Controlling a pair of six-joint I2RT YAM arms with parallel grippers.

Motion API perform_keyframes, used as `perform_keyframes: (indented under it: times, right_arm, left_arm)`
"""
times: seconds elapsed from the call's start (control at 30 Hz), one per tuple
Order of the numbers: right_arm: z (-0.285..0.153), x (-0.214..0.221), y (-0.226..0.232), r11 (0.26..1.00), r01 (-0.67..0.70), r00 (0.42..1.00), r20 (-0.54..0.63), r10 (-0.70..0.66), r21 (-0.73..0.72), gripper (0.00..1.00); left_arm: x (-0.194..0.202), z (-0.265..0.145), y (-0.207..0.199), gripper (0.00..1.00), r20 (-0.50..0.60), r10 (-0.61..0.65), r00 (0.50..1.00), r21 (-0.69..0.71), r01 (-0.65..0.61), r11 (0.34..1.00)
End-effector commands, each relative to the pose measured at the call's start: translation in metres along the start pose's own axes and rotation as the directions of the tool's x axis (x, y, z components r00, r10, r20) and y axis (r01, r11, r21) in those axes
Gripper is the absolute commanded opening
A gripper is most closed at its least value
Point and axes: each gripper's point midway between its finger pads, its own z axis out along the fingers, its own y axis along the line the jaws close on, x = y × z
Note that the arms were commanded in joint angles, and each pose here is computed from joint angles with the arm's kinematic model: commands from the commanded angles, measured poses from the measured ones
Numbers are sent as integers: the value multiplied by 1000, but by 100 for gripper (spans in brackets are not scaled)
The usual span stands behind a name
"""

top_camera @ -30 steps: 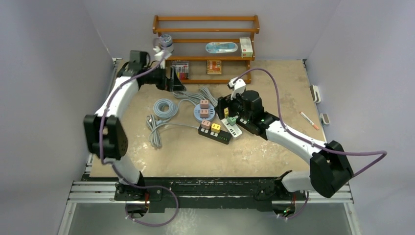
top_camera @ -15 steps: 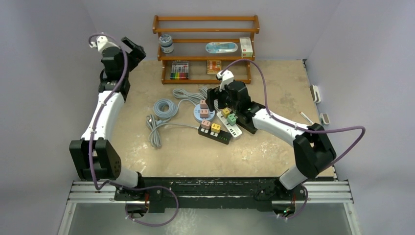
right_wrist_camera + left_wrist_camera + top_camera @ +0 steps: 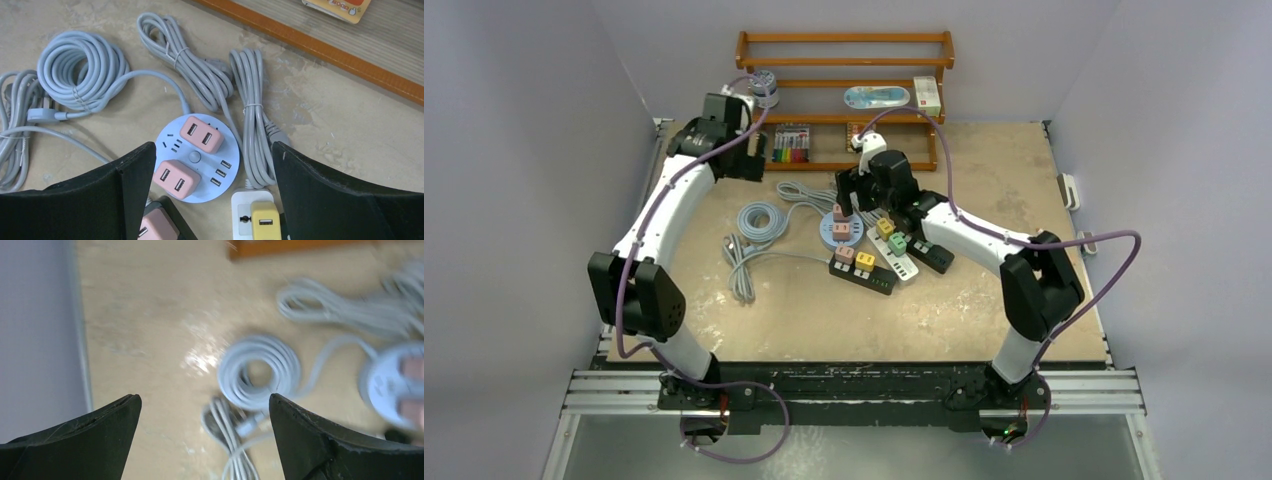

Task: Pull the plug off the socket

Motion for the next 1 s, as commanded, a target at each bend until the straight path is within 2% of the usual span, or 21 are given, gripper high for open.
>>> perform_keyframes:
  times: [0.0,0.03,0.1,0.2,0.23,0.33,0.4,0.5,0.63,0.67,0.77,0.87,0.9,0.97]
  right_arm:
    - [-2,-18,3,1000,-3,1000,22,2,18,87]
    - [0,-16,4,1000,-1,1000,16,0,18,87]
    - [3,-12,4,1000,0,1000,2,0,21,86]
    - [8,-9,6,1000,1,1000,-15,-1,17,87]
    - [11,-9,7,1000,1,1000,-18,-1,13,86]
    - [19,-5,11,1000,5,999,-44,-5,2,84]
    - [26,1,12,1000,13,997,-77,-13,2,83]
    - [30,8,11,1000,7,996,-90,-6,11,83]
    - [31,19,7,1000,1,995,-103,3,30,83]
    - [31,21,7,1000,-1,994,-105,4,30,83]
    - [31,20,9,1000,-2,996,-93,3,16,82]
    - [33,21,10,1000,-3,996,-92,4,15,82]
    - [35,22,10,1000,-2,995,-95,4,16,82]
    - [39,25,11,1000,-1,994,-107,2,11,81]
  left_arm:
    - [26,-51,-61,99,-45,249,967,380,-214,900]
    - [26,-61,-76,99,-10,253,967,466,-219,857]
    - [17,-92,-108,99,130,208,969,650,-242,720]
    - [-13,-146,-133,100,333,6,943,787,-281,550]
    - [-19,-159,-136,100,353,-47,935,815,-282,506]
    - [-26,-156,-138,100,302,-88,949,824,-213,525]
    - [-13,-149,-138,100,262,6,965,799,-220,559]
    - [3,-143,-139,100,272,88,958,756,-270,597]
    - [11,-156,-146,100,301,123,946,780,-318,538]
    - [11,-164,-149,100,318,117,941,796,-332,506]
    - [5,-188,-158,100,372,56,927,836,-360,414]
    - [3,-199,-162,100,380,18,925,857,-359,371]
    - [3,-199,-163,100,373,11,928,860,-350,372]
    - [-5,-188,-160,99,335,-33,942,851,-287,440]
